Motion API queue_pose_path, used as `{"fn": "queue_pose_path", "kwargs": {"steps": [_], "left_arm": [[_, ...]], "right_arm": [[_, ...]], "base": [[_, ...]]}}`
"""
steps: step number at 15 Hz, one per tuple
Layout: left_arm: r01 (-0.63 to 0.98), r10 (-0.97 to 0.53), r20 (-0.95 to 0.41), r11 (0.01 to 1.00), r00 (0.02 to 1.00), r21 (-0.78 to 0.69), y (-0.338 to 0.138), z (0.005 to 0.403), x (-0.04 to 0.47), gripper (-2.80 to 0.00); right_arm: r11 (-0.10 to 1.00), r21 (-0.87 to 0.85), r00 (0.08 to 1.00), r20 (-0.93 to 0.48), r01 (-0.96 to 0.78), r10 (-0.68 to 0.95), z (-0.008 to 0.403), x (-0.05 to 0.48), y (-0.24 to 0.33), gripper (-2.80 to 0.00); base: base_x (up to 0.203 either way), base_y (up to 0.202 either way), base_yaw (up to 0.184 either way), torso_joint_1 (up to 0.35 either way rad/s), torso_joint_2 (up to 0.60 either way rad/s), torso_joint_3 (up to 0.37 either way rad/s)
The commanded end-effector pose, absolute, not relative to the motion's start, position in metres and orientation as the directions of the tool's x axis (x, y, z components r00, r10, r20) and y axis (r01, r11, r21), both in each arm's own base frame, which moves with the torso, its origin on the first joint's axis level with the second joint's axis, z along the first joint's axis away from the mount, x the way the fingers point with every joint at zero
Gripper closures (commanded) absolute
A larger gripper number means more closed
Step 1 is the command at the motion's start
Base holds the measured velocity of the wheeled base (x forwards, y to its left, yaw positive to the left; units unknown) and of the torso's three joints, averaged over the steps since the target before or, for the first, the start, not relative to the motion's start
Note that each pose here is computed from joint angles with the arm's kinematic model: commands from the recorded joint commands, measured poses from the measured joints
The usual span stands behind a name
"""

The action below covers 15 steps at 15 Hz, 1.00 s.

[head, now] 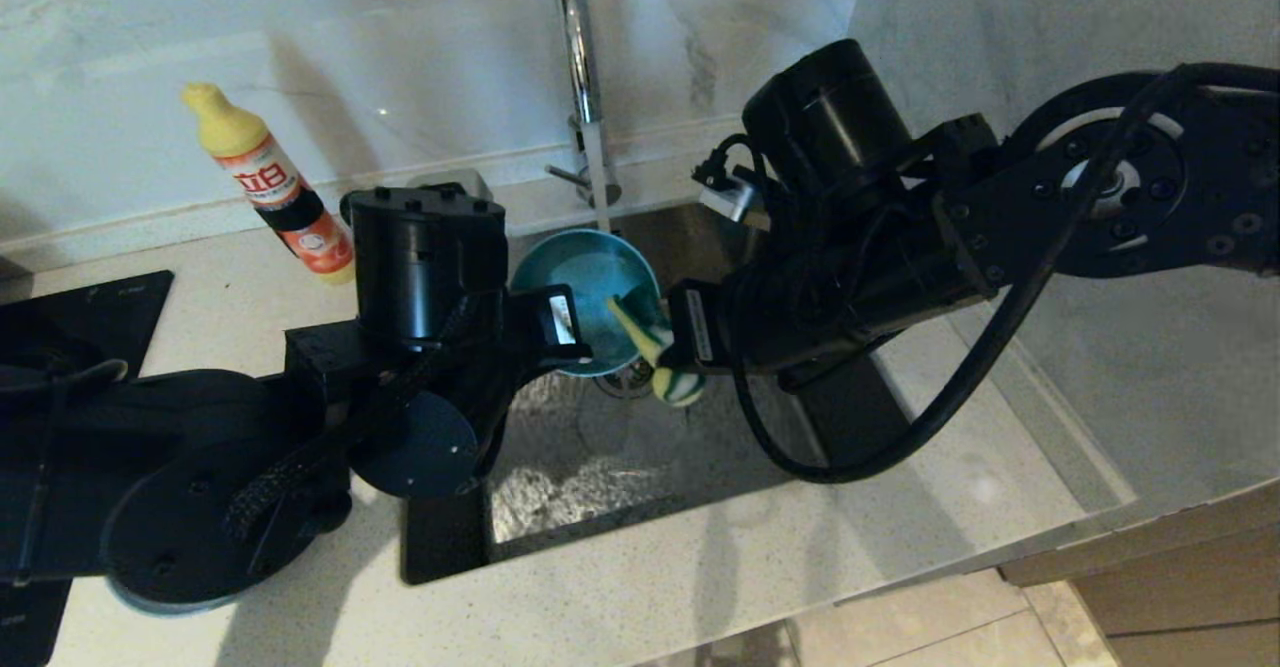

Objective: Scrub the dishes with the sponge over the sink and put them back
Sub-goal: Wipe the bowl

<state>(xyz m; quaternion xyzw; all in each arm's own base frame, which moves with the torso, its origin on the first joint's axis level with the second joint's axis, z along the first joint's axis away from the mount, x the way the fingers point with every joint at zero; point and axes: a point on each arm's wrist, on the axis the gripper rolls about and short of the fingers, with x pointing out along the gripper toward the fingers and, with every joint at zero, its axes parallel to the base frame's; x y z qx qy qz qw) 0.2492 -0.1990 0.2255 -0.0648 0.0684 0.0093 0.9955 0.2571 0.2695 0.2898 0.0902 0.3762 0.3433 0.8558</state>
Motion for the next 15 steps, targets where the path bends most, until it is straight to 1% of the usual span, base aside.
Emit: {"fn": "queue_pose_path", "kwargs": {"steps": [1, 5, 8, 10, 15], "left_arm": [[-0.023, 0.011, -0.120, 0.995, 0.993, -0.097, -0.203, 0.221, 0.254, 0.00], [-0.018, 0.012, -0.122, 0.999, 0.992, -0.042, -0.211, 0.208, 0.262, 0.00], [-0.032, 0.027, -0.127, 0.999, 0.992, -0.032, -0.213, 0.202, 0.263, 0.00], [-0.037, 0.033, -0.121, 0.999, 0.992, -0.028, -0.216, 0.196, 0.265, 0.00], [-0.041, 0.037, -0.079, 0.998, 0.996, -0.052, -0.213, 0.205, 0.262, 0.00]], "right_arm": [[0.756, 0.409, 0.466, -0.608, -0.511, 0.643, 0.278, 0.262, 0.277, 0.00], [0.752, 0.412, 0.463, -0.605, -0.514, 0.648, 0.270, 0.268, 0.284, 0.00], [0.745, 0.411, 0.445, -0.614, -0.525, 0.652, 0.262, 0.268, 0.294, 0.00], [0.733, 0.417, 0.447, -0.595, -0.538, 0.668, 0.260, 0.270, 0.299, 0.00], [0.731, 0.419, 0.434, -0.606, -0.539, 0.667, 0.246, 0.274, 0.311, 0.00]], "base": [[0.000, 0.000, 0.000, 0.000, 0.00, 0.000], [0.000, 0.000, 0.000, 0.000, 0.00, 0.000], [0.000, 0.000, 0.000, 0.000, 0.00, 0.000], [0.000, 0.000, 0.000, 0.000, 0.00, 0.000], [0.000, 0.000, 0.000, 0.000, 0.00, 0.000]]}}
